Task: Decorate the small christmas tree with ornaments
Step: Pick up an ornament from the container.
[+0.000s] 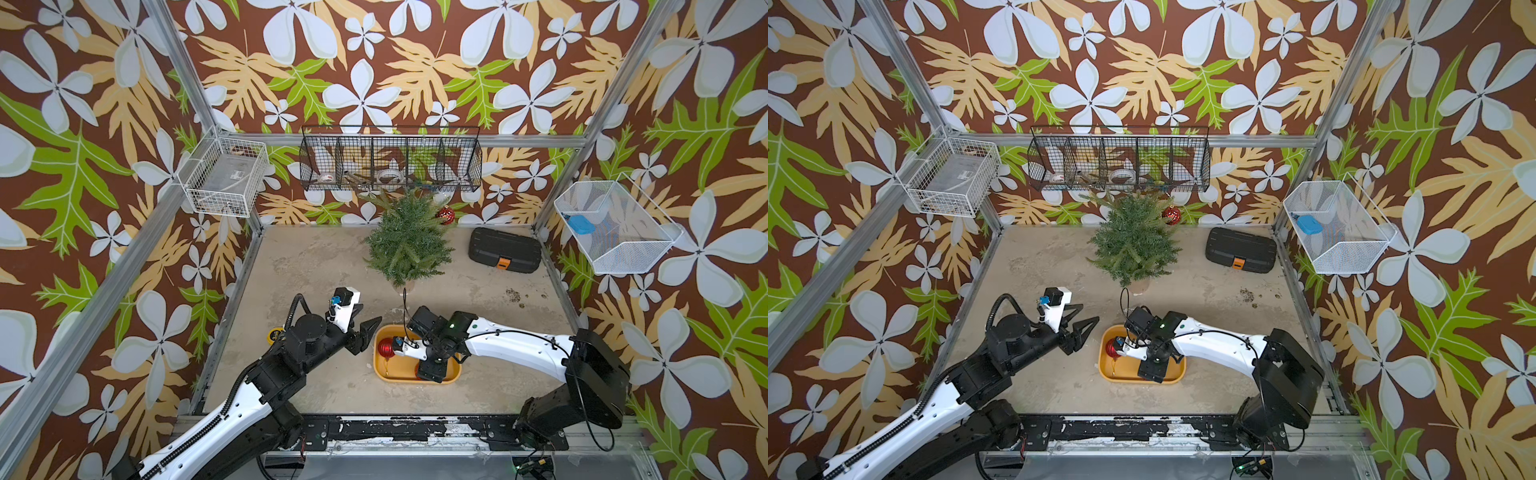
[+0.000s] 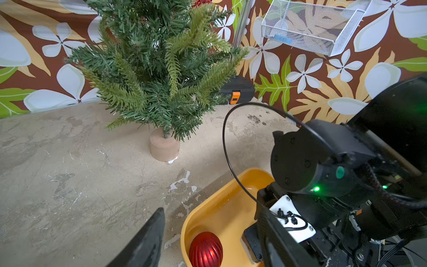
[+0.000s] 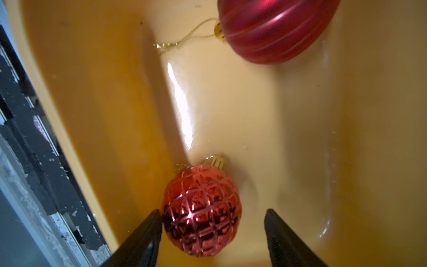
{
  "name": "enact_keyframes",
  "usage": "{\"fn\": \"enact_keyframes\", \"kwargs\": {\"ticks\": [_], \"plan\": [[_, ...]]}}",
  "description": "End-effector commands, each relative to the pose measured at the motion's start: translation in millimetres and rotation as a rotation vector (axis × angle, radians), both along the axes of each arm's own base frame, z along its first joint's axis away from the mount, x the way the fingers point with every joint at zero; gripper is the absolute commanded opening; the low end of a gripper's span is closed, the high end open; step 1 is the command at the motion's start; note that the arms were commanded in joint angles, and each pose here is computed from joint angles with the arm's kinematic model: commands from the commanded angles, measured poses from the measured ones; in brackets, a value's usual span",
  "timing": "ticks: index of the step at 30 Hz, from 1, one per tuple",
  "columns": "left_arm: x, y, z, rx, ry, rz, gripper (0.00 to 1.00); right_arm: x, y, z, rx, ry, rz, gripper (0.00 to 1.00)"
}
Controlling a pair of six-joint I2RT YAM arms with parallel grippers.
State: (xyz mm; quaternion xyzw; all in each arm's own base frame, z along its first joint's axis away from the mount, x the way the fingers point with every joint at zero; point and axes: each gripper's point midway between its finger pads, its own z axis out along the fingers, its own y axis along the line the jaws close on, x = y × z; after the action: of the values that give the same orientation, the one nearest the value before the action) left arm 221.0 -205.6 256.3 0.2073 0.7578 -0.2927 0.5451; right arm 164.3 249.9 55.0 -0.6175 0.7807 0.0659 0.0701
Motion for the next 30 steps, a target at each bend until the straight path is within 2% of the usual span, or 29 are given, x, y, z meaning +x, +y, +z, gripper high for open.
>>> {"fn": "enact_keyframes", "kwargs": {"ticks": [1, 13, 20, 26, 30], "plan": [[2, 1, 4, -0.005, -0.018, 0.010, 0.65, -2, -10, -5, -0.054, -0.013, 0.084, 0.70], [2, 0, 2, -0.003, -0.010, 0.008, 0.65, 4, 6, -17, -0.036, -0.011, 0.192, 0.68], [3, 0, 0, 0.003, -0.004, 0.007, 0.65, 8, 10, -3, 0.011, -0.054, 0.188, 0.54], [4, 0, 0, 0.009, -0.008, 0.012, 0.65, 22, 11, 31, 0.106, -0.148, 0.115, 0.50], [2, -3, 4, 0.002, -0.024, -0.006, 0.65, 38, 15, 77, 0.257, -0.253, 0.034, 0.49]]}}
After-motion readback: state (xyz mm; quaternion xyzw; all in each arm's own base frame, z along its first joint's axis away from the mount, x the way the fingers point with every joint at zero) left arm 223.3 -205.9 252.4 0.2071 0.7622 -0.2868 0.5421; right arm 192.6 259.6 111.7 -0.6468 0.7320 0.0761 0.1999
